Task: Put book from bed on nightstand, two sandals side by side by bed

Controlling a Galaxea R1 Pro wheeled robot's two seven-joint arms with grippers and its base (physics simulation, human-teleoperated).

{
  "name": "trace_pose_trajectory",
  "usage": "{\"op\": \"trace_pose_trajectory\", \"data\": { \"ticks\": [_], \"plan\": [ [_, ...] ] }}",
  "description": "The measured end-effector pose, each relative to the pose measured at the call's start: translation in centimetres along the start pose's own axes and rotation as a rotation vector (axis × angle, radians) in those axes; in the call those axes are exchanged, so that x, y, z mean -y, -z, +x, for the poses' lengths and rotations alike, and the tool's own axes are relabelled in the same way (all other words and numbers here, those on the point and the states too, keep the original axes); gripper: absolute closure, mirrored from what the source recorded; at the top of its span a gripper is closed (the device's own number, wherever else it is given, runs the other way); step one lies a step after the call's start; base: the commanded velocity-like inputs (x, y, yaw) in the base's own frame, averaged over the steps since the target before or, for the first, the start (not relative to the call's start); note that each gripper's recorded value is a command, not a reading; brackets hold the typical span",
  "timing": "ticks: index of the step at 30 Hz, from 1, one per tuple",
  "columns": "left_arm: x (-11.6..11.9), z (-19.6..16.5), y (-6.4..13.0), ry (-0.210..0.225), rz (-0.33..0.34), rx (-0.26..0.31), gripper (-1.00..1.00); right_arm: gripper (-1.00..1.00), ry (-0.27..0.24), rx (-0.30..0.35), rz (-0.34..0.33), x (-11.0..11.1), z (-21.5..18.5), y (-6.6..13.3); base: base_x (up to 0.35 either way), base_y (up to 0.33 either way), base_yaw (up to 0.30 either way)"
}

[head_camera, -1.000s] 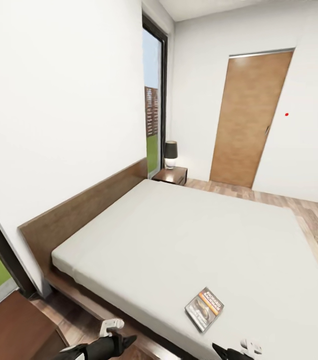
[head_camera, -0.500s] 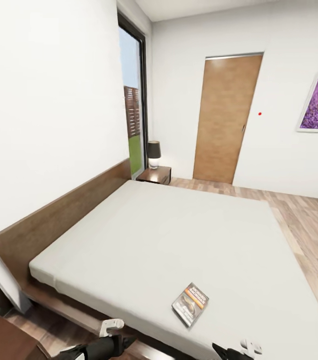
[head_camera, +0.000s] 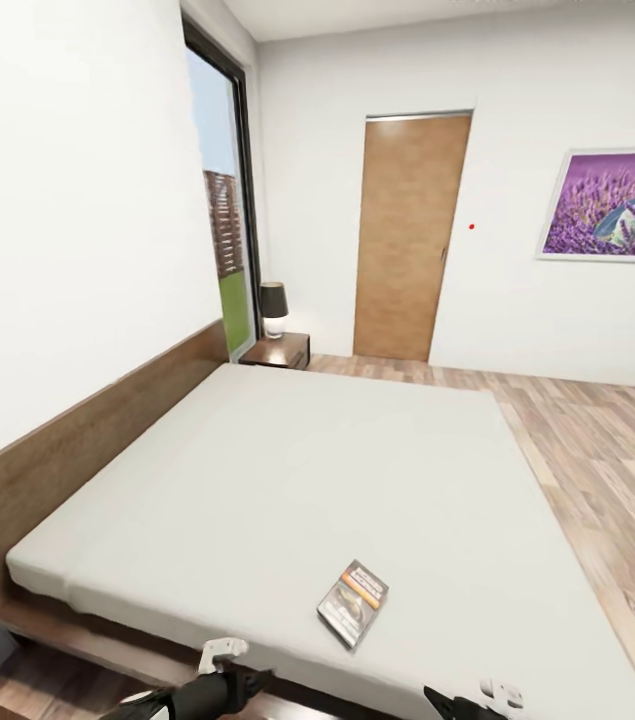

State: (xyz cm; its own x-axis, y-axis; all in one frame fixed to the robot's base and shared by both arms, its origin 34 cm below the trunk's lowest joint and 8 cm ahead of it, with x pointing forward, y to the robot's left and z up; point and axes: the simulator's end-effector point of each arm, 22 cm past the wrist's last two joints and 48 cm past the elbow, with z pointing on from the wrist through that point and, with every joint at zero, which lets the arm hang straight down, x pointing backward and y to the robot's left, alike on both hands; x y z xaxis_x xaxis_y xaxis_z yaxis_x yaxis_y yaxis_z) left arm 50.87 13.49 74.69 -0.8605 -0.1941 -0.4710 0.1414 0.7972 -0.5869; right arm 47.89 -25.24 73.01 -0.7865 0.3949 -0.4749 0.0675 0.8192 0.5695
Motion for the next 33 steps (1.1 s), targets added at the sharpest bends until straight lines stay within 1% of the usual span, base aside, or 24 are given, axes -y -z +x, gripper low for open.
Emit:
{"op": "trace_pose_trajectory", "data": {
  "ticks": [33],
  "plan": [
    [0.00, 0.00, 0.00, 0.000, 0.000, 0.000, -1.00, -1.00, 0.000, 0.000, 0.000, 0.00, 0.00, 0.00, 0.000, 0.000, -0.239]
  ]
}}
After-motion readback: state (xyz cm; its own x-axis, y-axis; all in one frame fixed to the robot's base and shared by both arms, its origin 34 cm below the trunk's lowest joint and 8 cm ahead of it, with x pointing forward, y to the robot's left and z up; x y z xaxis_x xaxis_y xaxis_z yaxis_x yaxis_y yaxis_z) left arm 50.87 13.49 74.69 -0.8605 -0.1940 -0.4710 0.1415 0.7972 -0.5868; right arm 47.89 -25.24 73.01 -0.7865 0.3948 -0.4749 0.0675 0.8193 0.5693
